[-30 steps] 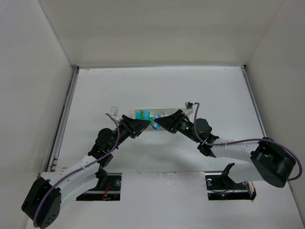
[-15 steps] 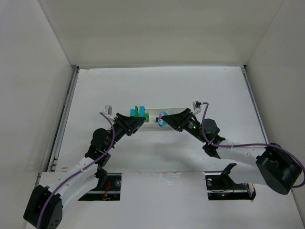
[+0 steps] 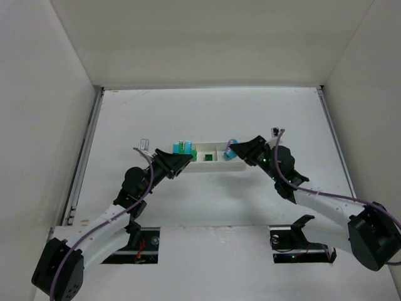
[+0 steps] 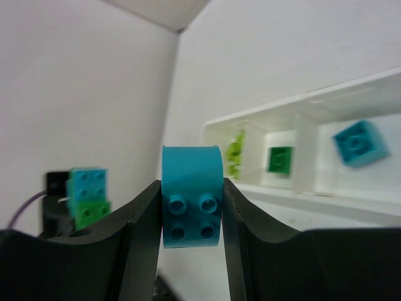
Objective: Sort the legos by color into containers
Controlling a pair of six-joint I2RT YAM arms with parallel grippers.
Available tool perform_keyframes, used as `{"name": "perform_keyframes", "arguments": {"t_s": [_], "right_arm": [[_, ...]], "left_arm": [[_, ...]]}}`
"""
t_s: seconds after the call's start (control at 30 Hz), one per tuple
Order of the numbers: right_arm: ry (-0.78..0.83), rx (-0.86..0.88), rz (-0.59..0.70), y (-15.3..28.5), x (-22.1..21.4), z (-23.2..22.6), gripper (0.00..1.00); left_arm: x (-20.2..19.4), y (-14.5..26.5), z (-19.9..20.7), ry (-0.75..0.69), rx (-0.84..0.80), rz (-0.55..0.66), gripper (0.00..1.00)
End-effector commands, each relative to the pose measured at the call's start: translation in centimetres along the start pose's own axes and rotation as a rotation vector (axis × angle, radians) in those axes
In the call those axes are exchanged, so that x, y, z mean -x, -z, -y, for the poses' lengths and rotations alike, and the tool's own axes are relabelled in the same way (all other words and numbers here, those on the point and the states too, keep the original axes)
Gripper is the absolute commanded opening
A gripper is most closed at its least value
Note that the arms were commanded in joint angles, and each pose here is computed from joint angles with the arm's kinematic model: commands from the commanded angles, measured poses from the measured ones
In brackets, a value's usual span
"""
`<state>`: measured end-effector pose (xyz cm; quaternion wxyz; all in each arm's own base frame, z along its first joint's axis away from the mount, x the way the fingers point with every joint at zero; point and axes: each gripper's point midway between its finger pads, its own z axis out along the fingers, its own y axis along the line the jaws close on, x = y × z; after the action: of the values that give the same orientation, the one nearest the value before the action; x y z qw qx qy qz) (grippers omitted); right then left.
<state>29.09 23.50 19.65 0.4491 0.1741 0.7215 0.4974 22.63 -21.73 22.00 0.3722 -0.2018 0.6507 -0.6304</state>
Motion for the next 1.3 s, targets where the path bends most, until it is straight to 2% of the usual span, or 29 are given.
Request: {"name": "perform_keyframes", "arguments": {"t_s": [0.0,0.13,0.5,0.57,0.63,0.7,0.87,1.07,1.17,1.27], "right_arm": [[0.238,-0.236,0.064,-0.8,2.2,2.5,0.32],[0.361,-0.365,0.083,-1.9,2.8,4.0,0.33],[0.472,-0.536,0.061,-4.3,2.8,7.6,0.36],[0.479,-0.542,0.06,-4.5,2.9,7.8,0.45],[0.487,-0.542,0.067,-4.5,3.1,7.7,0.61],[0.487,-0.527,0.076,-4.4,3.3,7.2,0.7],[0.468,-0.424,0.099,-3.3,3.9,3.6,0.79],[0.27,-0.042,0.027,-0.7,0.7,-4.2,0.78],[0.144,0.137,-0.037,0.4,-1.2,-7.0,0.79],[0.068,0.24,-0.101,0.5,-2.8,-8.6,0.81]], "left_arm": [[0.1,-0.4,2.5,-0.072,-0.082,-0.003,0.15],[-0.5,-0.8,2.1,-0.096,-0.064,-0.024,0.15],[-1.5,-1.5,1.3,-0.146,-0.041,-0.063,0.16],[-1.6,-1.7,1.0,-0.147,-0.034,-0.065,0.16],[-1.7,-1.8,0.9,-0.149,-0.031,-0.07,0.16],[-1.7,-1.9,0.9,-0.152,-0.032,-0.072,0.16],[-1.7,-2.1,1.3,-0.156,-0.042,-0.075,0.16],[-2.1,-2.3,2.5,-0.153,-0.08,-0.091,0.17],[-2.4,-2.2,2.9,-0.148,-0.098,-0.097,0.17],[-2.6,-2.0,3.6,-0.138,-0.128,-0.101,0.17]]}}
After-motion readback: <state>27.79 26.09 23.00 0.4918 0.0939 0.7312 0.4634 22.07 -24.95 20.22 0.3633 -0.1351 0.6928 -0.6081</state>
